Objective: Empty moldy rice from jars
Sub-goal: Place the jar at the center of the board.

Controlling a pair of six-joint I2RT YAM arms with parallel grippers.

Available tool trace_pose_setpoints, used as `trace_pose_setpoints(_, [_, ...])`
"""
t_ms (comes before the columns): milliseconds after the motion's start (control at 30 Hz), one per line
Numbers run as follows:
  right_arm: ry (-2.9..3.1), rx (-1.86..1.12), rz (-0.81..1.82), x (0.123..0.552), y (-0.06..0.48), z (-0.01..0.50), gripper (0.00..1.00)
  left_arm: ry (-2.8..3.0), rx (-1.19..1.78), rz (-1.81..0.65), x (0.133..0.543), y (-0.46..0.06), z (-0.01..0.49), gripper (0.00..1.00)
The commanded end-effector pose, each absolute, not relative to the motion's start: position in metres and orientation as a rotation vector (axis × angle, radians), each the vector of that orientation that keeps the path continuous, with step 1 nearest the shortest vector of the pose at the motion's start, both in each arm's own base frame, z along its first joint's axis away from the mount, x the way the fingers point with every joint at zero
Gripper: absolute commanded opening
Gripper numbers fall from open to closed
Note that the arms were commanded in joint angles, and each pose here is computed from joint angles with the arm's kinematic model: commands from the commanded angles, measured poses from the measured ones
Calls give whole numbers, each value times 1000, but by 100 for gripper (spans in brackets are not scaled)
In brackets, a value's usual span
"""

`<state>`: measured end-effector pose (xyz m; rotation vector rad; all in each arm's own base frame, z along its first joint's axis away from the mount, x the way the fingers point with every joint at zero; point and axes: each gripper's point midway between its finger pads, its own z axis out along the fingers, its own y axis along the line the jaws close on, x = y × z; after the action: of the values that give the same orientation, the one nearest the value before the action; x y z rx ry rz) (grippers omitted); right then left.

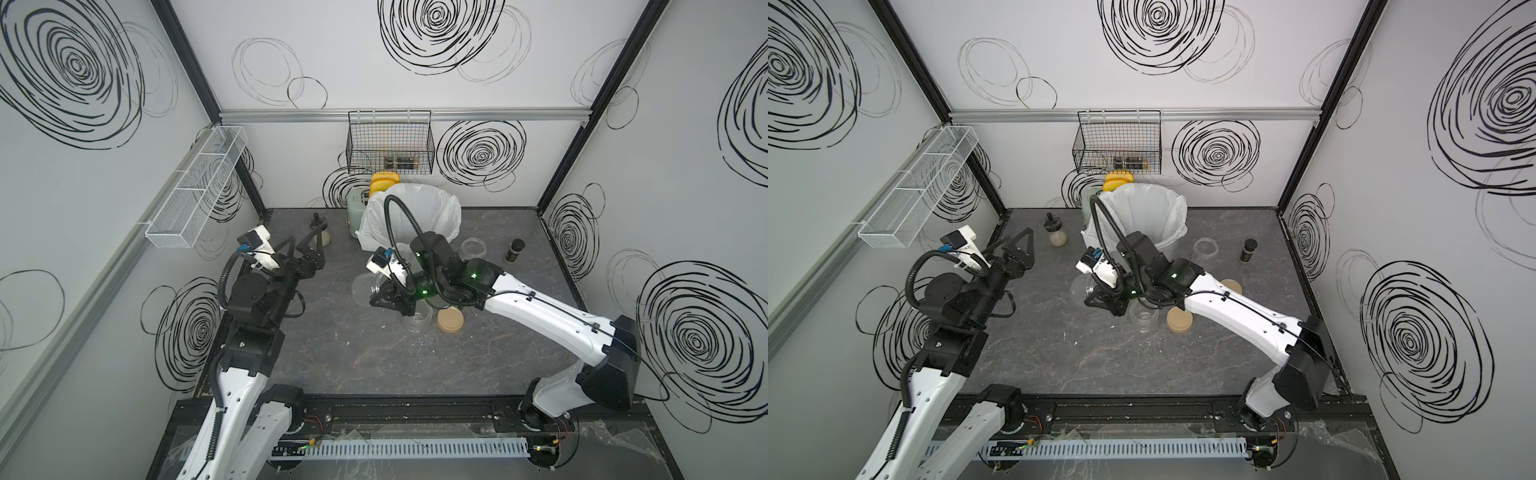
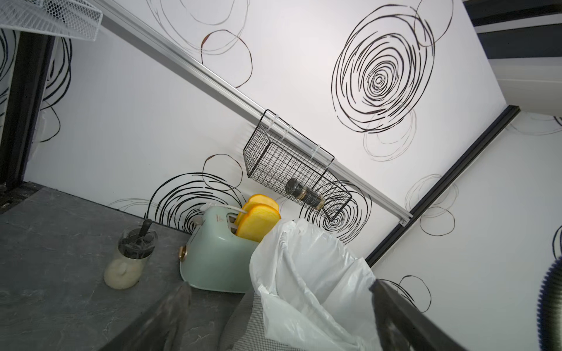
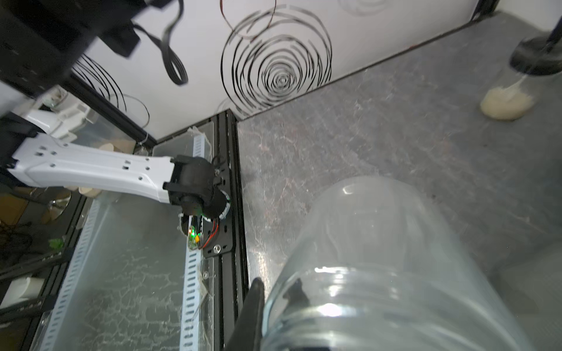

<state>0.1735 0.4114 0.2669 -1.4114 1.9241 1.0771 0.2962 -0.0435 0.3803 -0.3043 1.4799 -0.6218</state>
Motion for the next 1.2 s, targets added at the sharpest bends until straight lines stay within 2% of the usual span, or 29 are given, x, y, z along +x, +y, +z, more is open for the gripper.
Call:
trace_pose_setpoints(0, [1888,-1511,987,168,420,268,0,1472,-295,-591,294,-37,380,96])
trace_pose_setpoints(633, [2350,-1713,578,187,432,126,0,1485,-340,-574,292,-28,360,96])
trace_pose_setpoints(1167, [2428,-1791,513,184,429,93,0,1494,-351,-546,293,-23,355,96])
